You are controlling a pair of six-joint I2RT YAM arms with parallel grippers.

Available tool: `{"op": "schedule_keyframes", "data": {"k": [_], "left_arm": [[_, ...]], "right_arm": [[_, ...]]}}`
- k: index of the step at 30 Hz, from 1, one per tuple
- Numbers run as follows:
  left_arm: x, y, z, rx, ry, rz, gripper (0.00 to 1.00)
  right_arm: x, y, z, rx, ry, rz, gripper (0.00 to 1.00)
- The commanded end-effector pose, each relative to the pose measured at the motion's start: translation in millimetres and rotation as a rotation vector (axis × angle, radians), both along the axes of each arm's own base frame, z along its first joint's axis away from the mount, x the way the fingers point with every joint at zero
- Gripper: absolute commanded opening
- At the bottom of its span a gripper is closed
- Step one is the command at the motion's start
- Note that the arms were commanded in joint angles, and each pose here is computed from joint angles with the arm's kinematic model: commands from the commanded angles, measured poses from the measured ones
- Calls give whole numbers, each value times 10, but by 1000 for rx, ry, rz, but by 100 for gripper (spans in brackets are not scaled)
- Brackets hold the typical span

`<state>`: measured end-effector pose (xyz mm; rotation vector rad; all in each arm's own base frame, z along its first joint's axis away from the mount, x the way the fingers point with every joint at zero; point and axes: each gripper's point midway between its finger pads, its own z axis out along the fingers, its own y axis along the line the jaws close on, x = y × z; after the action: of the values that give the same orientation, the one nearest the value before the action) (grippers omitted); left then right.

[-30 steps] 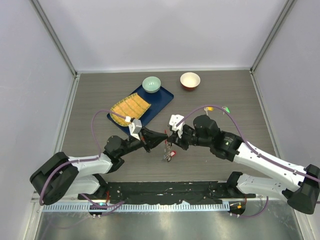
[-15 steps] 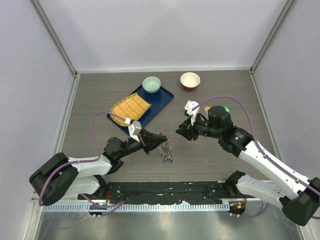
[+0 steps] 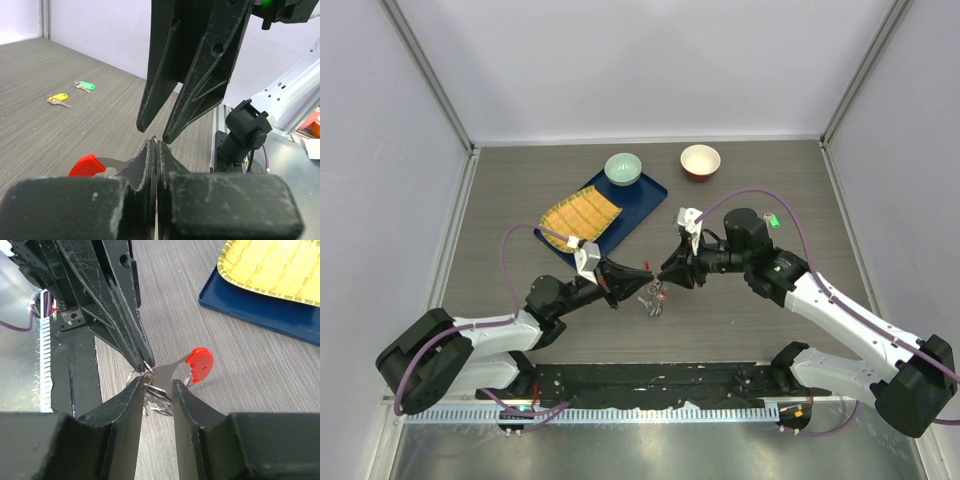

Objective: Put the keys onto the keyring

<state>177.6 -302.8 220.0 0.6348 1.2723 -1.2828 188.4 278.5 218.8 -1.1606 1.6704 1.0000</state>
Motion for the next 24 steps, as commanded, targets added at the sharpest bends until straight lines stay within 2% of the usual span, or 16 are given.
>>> {"op": "schedule_keyframes", "data": {"k": [1, 10, 15, 24], "left_arm": [[-143, 127, 742, -213, -235, -3, 0], [-184, 153, 796, -228, -246, -9, 0], [-203, 166, 806, -228, -250, -11, 0], [-214, 148, 799, -219, -250, -24, 0]], "right_arm": [[-38, 92, 155, 69, -30, 56, 35], [-21, 109, 51, 58, -16, 60, 33], [-3, 115, 22, 56, -19, 56, 24], [-95, 181, 141, 109, -23, 127, 23]]}}
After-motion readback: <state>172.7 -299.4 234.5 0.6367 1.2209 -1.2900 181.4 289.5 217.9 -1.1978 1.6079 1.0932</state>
